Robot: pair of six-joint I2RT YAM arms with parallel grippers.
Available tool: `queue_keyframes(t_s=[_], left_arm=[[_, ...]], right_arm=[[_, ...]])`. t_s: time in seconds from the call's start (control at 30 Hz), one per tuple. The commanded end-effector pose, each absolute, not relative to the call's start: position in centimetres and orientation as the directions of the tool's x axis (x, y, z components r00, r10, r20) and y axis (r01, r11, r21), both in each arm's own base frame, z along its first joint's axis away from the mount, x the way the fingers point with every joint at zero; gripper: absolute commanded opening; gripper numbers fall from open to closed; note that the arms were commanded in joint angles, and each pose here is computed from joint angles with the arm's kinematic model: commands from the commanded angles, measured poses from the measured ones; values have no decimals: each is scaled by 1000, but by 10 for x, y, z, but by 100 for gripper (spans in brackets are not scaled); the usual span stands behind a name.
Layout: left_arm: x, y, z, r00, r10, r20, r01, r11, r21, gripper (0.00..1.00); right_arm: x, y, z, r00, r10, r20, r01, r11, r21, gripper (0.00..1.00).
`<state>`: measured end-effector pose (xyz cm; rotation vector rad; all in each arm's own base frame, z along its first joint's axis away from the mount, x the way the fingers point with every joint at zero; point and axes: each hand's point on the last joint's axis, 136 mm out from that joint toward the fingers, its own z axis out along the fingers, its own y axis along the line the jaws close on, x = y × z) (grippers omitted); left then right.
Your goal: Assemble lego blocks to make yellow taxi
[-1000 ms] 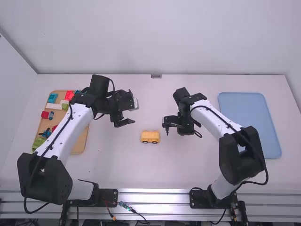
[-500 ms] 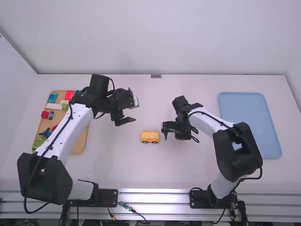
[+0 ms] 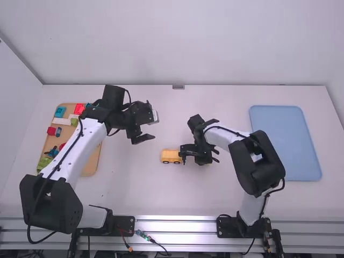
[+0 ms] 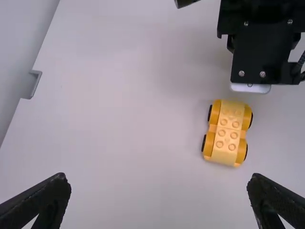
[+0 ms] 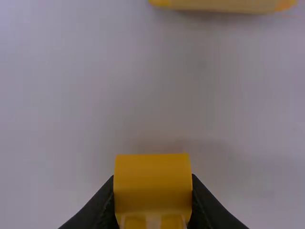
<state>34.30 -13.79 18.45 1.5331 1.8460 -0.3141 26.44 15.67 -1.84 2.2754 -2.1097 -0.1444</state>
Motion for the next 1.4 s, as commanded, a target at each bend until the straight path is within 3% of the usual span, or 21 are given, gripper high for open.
queue_keyframes(t_s=[0.0,0.23,0.5,0.93,1.0,1.03,1.07,1.2,1.37], left_arm=[[337,-140,189,-44,750,-660,933,268,242,99],[337,-139,185,-48,751,-659,933,269,238,99],[336,-139,184,-50,751,-658,934,268,236,99],[336,-139,184,-51,751,-658,934,269,235,99],[336,-139,184,-51,751,-658,934,268,234,99],[336,-139,184,-51,751,-658,934,268,234,99],[336,-139,184,-50,751,-658,934,268,234,99],[336,-139,184,-50,751,-658,934,268,235,99],[338,-139,185,-43,751,-659,932,269,245,99]], right_arm=[[274,161,-18,55,-997,-45,-995,-59,82,0],[286,171,-18,23,-997,-76,-998,-27,49,20],[286,172,-17,22,-996,-85,-999,-26,48,33],[287,173,-17,22,-996,-86,-999,-26,46,46],[287,173,-17,23,-996,-86,-999,-27,46,68],[287,173,-17,22,-996,-86,-999,-26,46,89],[287,172,-17,24,-996,-84,-999,-28,45,99],[282,170,-11,101,-991,-83,-993,-106,59,99],[283,176,16,100,-987,-126,-993,-106,45,99]])
